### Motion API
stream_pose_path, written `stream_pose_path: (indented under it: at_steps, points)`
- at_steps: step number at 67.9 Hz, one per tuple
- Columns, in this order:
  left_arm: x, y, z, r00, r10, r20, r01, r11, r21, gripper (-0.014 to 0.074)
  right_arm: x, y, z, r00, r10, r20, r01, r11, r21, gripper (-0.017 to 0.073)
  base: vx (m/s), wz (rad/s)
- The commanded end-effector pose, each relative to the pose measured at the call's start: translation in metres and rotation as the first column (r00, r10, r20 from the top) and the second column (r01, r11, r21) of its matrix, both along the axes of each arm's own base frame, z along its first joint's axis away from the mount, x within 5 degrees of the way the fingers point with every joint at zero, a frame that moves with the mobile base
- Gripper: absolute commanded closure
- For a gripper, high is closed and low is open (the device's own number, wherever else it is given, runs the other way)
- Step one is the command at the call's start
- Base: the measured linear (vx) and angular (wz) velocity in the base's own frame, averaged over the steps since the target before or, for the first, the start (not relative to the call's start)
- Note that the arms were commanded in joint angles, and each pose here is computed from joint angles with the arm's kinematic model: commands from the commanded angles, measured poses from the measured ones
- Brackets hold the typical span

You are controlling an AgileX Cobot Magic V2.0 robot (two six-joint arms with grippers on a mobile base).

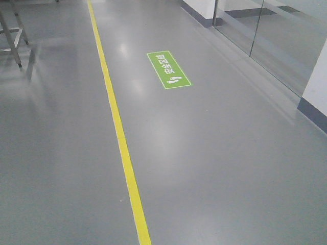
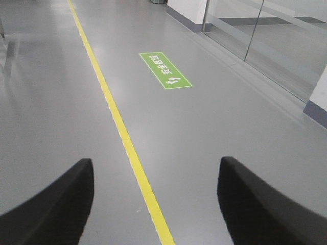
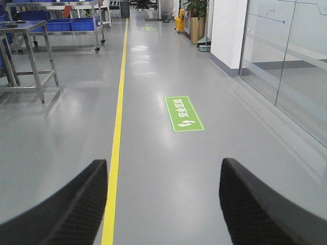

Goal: Move and align brake pads A on conveyor
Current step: 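Drive along the yellow floor line past the green floor sign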

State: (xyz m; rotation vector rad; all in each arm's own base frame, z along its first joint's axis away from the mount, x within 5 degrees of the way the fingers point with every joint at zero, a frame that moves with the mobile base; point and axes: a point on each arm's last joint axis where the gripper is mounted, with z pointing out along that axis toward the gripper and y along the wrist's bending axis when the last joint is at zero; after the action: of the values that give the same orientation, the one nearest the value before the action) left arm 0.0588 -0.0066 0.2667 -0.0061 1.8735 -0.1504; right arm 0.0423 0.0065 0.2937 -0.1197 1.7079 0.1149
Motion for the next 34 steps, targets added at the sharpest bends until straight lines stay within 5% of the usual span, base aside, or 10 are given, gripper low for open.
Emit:
stream_pose_path:
  at_steps: [1, 34]
  points:
    - [0.0022, -0.0006, 0.0142, 0.996, -0.001, 0.086, 0.003, 1.000, -0.022, 0.0091, 0.0008, -0.0004, 0.0136, 0.996, -0.007, 0.085, 0.006, 1.000, 0.005, 0.0106, 0.25, 0.07]
    - [0.0022, -0.0006, 0.0142, 0.996, -0.001, 0.086, 0.003, 1.000, -0.022, 0.0091, 0.0008, -0.0004, 0.0136, 0.996, -0.007, 0.085, 0.006, 1.000, 0.005, 0.0106, 0.41, 0.19]
